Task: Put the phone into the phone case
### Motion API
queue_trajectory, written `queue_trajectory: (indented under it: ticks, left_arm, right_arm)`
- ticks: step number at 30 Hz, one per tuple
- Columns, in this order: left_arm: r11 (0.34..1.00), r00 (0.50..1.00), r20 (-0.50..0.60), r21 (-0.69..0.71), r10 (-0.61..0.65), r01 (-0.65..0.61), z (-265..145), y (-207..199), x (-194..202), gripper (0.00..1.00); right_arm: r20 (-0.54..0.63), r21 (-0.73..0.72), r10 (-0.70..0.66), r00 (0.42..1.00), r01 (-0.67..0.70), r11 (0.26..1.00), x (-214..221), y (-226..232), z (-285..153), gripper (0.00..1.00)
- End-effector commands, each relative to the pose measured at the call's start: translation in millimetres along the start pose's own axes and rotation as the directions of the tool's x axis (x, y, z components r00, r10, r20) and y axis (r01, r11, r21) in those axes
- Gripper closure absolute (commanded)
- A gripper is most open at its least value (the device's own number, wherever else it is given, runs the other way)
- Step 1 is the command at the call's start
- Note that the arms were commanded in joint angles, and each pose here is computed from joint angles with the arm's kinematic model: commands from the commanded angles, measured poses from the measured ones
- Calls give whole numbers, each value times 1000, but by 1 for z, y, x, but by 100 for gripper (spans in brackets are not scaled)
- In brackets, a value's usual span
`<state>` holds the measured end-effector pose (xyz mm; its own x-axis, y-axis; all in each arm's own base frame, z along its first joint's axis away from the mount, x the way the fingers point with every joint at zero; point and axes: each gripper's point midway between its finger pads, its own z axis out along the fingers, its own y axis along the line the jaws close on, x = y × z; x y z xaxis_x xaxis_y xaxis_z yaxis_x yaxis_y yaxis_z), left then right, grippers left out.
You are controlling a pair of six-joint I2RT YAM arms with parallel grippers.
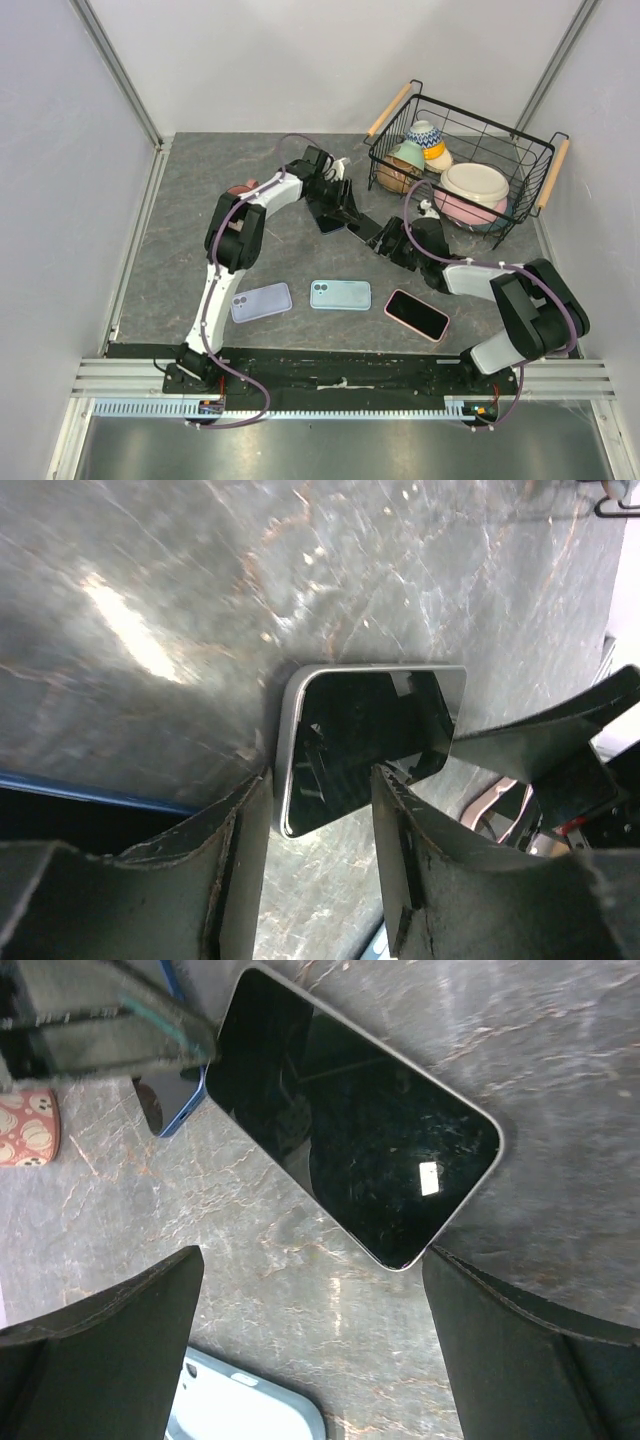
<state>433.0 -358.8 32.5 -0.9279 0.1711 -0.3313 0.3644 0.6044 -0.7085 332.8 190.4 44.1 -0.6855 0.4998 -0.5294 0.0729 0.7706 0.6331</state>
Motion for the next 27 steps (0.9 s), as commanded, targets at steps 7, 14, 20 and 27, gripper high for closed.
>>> queue_trajectory:
  ticks: [7,14,20,27]
  left_arm:
    - [997,998,-13,50,-58,59,-11,-45,76,50]
    - [990,992,22,77,-121,119,-23,-54,129,50]
    - [982,980,69,1,-189,189,-22,-38,136,49]
    - [973,970,103,-53,-219,225,-21,-23,131,47]
  right_arm:
    - [-70,24,-24,997,25,999,25,-25,-28,2]
    - [-148,-30,-69,987,65,997,51,-27,-57,3]
    - [-157,33,-94,983,100,994,58,-46,-63,3]
    - [-91,136,-145,985,157,978,39,-63,-57,2]
